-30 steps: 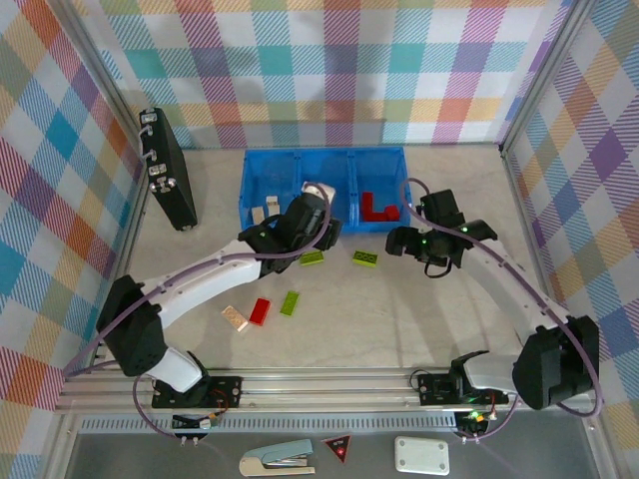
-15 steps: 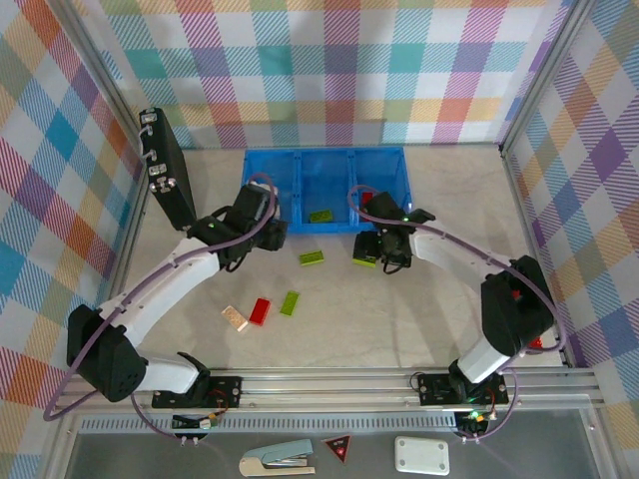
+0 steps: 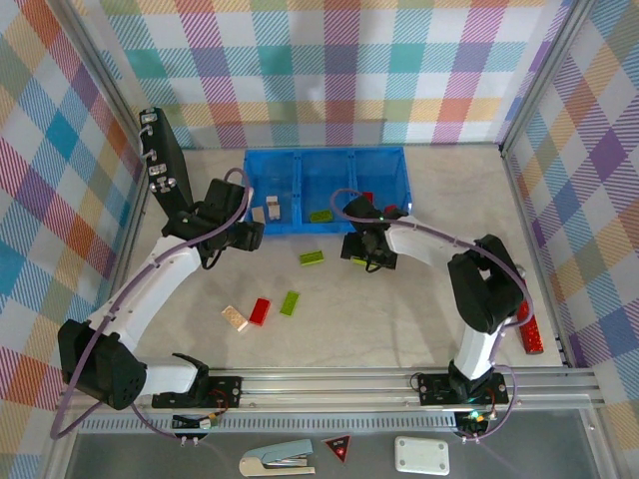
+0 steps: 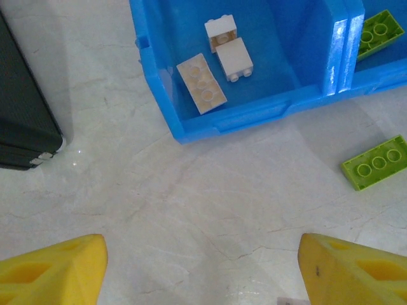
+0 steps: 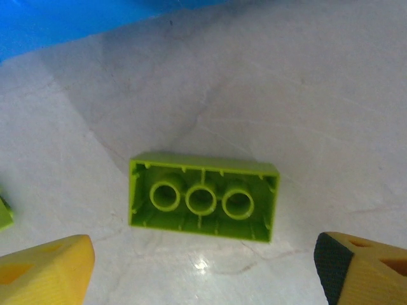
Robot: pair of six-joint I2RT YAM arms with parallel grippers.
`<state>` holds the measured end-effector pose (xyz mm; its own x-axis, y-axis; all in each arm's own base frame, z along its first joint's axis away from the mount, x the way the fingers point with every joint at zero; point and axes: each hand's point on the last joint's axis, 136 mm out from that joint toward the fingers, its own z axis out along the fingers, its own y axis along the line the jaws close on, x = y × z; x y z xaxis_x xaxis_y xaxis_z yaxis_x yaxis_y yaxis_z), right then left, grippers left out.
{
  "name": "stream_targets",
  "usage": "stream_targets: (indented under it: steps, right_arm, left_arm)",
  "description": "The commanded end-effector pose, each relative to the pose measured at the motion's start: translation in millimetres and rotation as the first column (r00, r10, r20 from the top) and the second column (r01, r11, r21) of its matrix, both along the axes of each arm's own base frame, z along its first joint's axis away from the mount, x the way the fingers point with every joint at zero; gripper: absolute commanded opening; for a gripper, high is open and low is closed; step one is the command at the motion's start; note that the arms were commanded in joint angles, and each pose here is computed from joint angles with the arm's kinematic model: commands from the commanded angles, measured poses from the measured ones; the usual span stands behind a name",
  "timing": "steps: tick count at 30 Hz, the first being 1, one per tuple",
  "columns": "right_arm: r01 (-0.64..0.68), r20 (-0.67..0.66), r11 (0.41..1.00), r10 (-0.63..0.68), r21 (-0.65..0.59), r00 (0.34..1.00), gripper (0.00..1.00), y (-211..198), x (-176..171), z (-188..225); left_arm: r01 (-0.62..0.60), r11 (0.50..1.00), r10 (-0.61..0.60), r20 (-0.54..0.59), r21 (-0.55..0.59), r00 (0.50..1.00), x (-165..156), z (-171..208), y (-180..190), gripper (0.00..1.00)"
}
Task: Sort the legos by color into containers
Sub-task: Pick up the lego from the center of the table.
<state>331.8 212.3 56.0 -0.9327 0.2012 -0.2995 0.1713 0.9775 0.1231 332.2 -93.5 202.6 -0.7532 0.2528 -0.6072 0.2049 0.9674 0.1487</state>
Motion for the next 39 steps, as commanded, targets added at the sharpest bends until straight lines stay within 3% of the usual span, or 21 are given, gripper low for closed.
stream_targets:
  steps: [1,11,39]
  right_arm:
    - [0.025,0.019,1.0,-0.025,0.01,1.0,0.9,8.3,12.2,-2.7]
    - [0.04,0.016,0.999,-0.04,-0.012,0.999,0.87,10.5,20.7,-18.7]
    - [0.002,0.004,0.998,-0.002,-0.059,1.0,0.67,5.6,19.0,-24.8]
  left_arm:
    - [0.017,1.0,-0.017,0.008,-0.007,1.0,1.2,-8.2,4.5,0.78]
    - [0.0,1.0,0.0,-0.007,-0.017,1.0,2.3,-12.8,8.2,0.78]
    - [-0.011,0.999,0.011,0.002,-0.032,1.0,2.3,-9.5,12.6,0.78]
